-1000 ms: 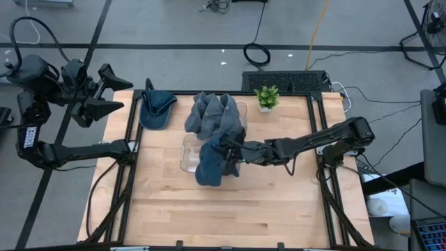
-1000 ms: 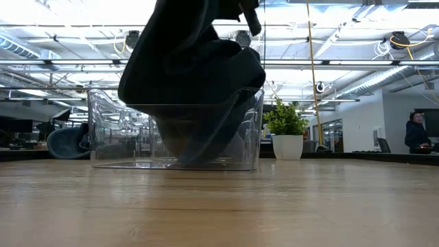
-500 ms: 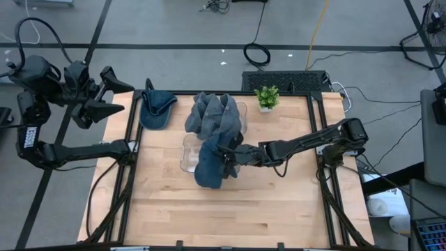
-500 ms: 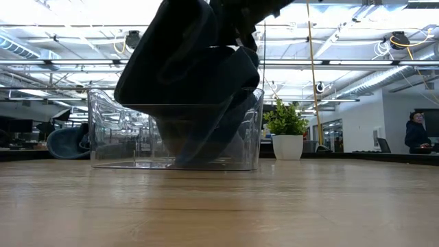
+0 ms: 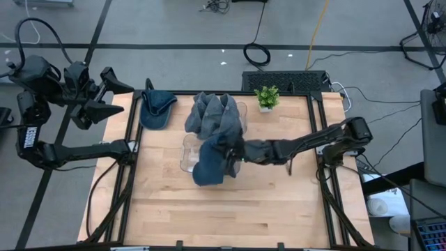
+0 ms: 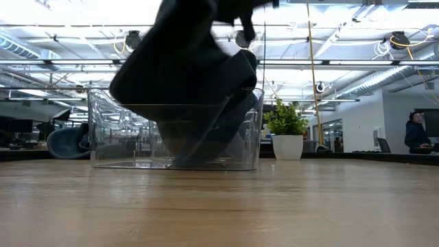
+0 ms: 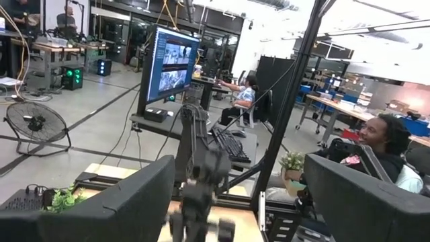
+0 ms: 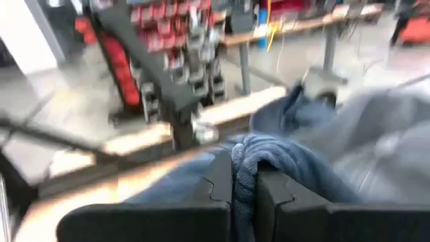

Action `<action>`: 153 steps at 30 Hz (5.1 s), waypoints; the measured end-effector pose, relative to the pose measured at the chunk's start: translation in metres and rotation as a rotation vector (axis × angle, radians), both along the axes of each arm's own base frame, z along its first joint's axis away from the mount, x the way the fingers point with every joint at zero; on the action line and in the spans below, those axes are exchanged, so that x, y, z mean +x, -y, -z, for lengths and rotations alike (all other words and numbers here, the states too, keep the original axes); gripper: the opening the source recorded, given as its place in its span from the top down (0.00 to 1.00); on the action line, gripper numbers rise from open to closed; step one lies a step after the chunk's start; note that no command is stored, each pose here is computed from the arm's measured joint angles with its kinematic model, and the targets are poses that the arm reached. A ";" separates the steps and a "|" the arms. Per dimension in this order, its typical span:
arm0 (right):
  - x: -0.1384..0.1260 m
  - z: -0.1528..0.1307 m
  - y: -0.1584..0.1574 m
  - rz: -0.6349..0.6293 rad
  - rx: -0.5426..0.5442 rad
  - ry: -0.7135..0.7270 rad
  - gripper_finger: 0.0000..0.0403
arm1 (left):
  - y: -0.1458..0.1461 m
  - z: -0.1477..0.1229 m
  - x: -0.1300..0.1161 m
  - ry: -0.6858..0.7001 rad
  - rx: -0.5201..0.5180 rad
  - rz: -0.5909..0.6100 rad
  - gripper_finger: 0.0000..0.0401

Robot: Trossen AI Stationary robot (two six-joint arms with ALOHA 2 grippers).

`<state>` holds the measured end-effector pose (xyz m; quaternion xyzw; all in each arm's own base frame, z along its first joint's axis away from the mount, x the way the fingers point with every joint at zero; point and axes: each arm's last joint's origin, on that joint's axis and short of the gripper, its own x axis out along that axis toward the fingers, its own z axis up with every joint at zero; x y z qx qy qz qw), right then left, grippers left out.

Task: Pick & Place hat
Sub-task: Put the bottom blue cap into the bottom transparent bin, then put the blue cap into the bottom transparent bin

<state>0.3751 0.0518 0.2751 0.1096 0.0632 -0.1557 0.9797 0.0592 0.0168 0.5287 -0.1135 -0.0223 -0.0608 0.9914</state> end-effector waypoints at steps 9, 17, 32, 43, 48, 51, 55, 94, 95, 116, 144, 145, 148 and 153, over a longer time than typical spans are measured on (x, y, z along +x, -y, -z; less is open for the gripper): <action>-0.008 -0.030 0.007 -0.010 -0.092 0.024 0.98 | 0.000 0.000 0.000 0.001 0.004 0.000 0.16; 0.000 0.006 -0.008 -0.107 -0.032 -0.148 0.98 | 0.000 0.000 0.000 0.001 0.008 0.008 0.16; 0.002 0.007 -0.009 -0.113 0.123 -0.109 0.68 | 0.001 0.002 0.000 -0.017 -0.008 0.019 0.16; -0.020 -0.031 -0.009 -0.177 0.145 -0.017 0.42 | 0.000 0.001 0.000 -0.013 0.001 0.014 0.16; -0.040 -0.061 -0.005 -0.188 0.100 0.058 0.44 | -0.001 0.001 0.000 -0.011 -0.001 -0.021 0.16; -0.054 -0.080 -0.001 -0.181 0.047 0.114 0.47 | -0.001 0.001 0.000 -0.009 -0.002 -0.054 0.16; -0.070 -0.099 0.005 -0.146 -0.021 0.162 0.49 | -0.003 0.001 0.000 -0.007 -0.006 -0.110 0.16; -0.167 -0.226 0.048 -0.037 -0.370 0.262 0.28 | -0.043 0.030 0.054 -0.344 0.064 -0.464 0.16; -0.166 -0.225 0.048 -0.039 -0.371 0.250 0.25 | -0.044 0.033 0.056 -0.378 0.059 -0.474 0.16; -0.165 -0.216 0.048 -0.102 -0.389 0.167 0.13 | -0.062 0.102 0.099 -1.095 -0.240 -0.805 0.16; -0.163 -0.203 0.048 -0.131 -0.449 0.018 0.13 | -0.097 0.233 0.125 -1.439 -0.444 -1.068 0.16; -0.163 -0.203 0.048 -0.131 -0.450 0.018 0.13 | -0.098 0.238 0.125 -1.440 -0.457 -1.080 0.16; -0.163 -0.203 0.048 -0.132 -0.452 0.015 0.13 | -0.102 0.257 0.123 -1.434 -0.512 -1.150 0.16; -0.161 -0.202 0.048 -0.133 -0.446 0.017 0.13 | -0.109 0.290 0.121 -1.344 -0.600 -1.270 0.16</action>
